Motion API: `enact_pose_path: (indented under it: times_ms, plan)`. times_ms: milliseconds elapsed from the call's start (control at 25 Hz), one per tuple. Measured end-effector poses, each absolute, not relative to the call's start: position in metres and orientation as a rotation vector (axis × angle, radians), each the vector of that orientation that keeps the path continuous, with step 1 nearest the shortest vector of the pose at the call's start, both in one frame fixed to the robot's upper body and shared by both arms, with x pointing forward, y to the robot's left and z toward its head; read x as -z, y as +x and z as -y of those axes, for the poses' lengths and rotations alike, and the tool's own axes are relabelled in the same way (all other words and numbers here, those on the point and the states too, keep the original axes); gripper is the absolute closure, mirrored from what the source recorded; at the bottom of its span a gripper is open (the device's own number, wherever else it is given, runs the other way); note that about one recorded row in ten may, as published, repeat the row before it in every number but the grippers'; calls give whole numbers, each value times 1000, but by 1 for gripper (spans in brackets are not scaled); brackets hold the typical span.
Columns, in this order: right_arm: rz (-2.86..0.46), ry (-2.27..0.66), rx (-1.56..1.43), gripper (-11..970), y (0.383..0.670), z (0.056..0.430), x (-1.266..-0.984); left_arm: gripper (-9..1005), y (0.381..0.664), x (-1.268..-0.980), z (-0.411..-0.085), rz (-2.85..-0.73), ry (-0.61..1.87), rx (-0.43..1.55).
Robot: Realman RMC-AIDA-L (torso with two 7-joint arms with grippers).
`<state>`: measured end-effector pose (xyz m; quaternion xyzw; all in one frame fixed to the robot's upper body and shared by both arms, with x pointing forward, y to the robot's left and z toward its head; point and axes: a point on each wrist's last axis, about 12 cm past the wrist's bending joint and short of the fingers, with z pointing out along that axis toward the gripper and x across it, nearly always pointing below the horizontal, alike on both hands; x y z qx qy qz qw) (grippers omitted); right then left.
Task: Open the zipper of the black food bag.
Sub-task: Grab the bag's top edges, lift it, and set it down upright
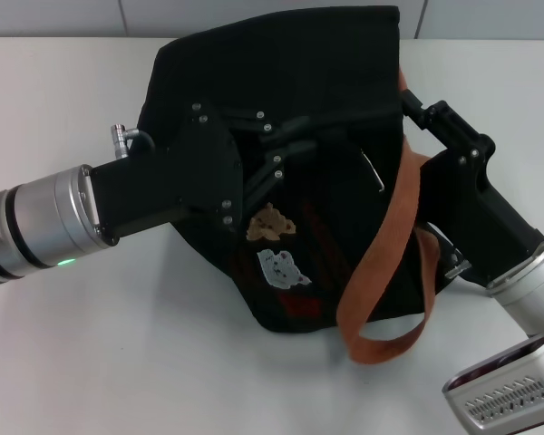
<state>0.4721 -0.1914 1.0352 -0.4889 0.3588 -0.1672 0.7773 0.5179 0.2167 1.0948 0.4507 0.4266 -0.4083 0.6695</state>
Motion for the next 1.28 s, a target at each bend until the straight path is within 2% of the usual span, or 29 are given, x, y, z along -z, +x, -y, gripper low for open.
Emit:
enact_pose_path:
  times_ms: [480, 840, 1280]
  plan:
    - [-837, -957, 210, 391, 465, 201, -1037, 904, 519, -1093, -217, -977, 1007, 910]
    - [-882, -954, 215, 392, 458, 212, -1030, 904, 519, -1093, -219, -980, 988, 899]
    - [-864, -981, 187, 394, 458, 206, -1030, 904, 519, -1095, -217, -969, 989, 909]
